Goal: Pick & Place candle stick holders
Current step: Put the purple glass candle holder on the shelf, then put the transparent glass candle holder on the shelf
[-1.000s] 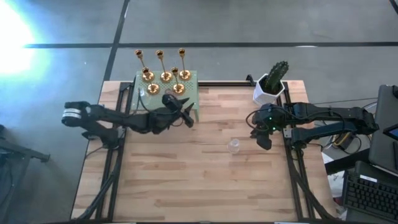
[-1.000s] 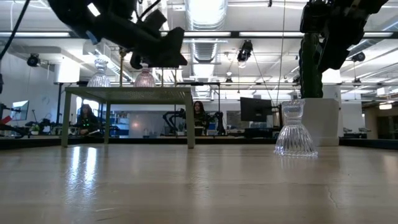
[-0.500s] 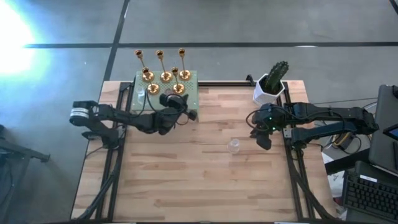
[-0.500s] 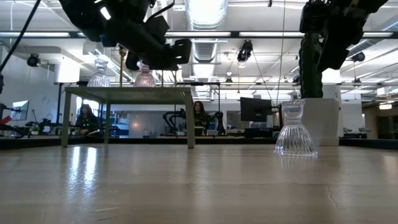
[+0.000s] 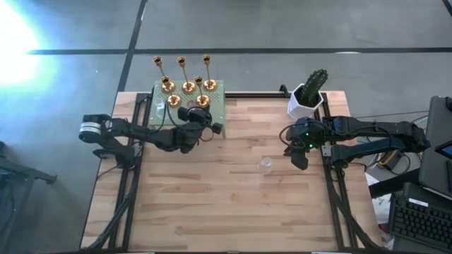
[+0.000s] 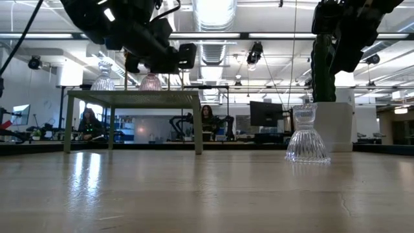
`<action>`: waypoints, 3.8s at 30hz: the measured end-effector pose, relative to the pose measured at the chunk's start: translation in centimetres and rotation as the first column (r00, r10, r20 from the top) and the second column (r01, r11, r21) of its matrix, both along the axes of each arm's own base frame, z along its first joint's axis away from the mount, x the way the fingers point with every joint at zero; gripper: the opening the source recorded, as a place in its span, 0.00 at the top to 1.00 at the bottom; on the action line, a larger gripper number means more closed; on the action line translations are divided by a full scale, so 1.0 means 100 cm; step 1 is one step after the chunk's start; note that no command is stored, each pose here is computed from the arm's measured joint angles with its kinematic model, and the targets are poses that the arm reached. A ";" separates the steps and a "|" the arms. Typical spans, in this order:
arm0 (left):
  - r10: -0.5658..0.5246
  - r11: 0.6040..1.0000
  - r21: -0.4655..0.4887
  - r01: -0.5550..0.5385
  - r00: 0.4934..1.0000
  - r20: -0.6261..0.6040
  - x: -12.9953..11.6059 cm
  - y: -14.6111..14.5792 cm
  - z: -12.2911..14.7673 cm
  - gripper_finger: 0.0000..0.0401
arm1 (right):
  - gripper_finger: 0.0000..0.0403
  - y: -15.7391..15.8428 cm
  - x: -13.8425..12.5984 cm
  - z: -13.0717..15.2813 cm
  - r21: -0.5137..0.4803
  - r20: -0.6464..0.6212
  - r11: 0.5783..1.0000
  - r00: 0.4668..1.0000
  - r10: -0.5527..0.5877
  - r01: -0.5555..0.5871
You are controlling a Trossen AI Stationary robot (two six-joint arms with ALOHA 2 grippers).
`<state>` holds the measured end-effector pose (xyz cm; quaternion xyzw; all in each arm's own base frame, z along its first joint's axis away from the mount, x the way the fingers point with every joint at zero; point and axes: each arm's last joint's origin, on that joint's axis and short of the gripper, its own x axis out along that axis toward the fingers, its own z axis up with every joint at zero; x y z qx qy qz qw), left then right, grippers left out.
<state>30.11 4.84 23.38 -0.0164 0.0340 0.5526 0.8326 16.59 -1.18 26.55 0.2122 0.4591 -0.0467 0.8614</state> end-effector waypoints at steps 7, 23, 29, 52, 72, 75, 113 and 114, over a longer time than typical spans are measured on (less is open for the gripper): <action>0.020 1.000 -0.009 -0.020 1.000 -0.013 -0.001 0.002 -0.003 1.00 | 0.80 0.000 0.000 0.000 0.001 0.000 1.000 1.000 0.000 0.000; 0.136 0.991 0.013 -0.135 0.989 -0.054 -0.006 0.004 -0.006 1.00 | 0.81 0.000 0.000 0.000 0.001 0.001 1.000 1.000 0.001 -0.001; 0.171 0.985 0.018 -0.170 0.983 -0.065 -0.007 0.004 -0.008 1.00 | 0.81 0.000 0.000 0.000 0.002 0.001 1.000 1.000 0.001 -0.001; 0.244 0.970 0.040 -0.241 0.966 -0.089 -0.012 0.006 -0.007 1.00 | 0.81 0.000 0.000 0.000 0.002 0.000 1.000 1.000 0.001 -0.001; -0.479 0.871 0.116 0.477 0.878 -0.010 -0.029 -0.020 0.063 1.00 | 0.83 -0.001 0.007 0.006 -0.010 0.094 1.000 0.996 0.002 -0.001; -0.673 0.732 0.156 0.663 0.739 0.017 -0.040 -0.030 0.073 0.99 | 0.83 -0.001 0.011 0.005 -0.010 0.102 1.000 0.995 0.001 0.000; -0.969 0.219 0.192 0.957 0.190 0.158 -0.106 -0.056 0.089 0.55 | 0.51 -0.011 0.095 -0.032 -0.011 -0.317 0.993 0.943 0.105 -0.114; -0.969 0.219 0.189 0.957 0.190 0.158 -0.106 -0.056 0.088 0.55 | 0.51 -0.011 0.096 -0.032 -0.012 -0.308 0.994 0.946 0.102 -0.111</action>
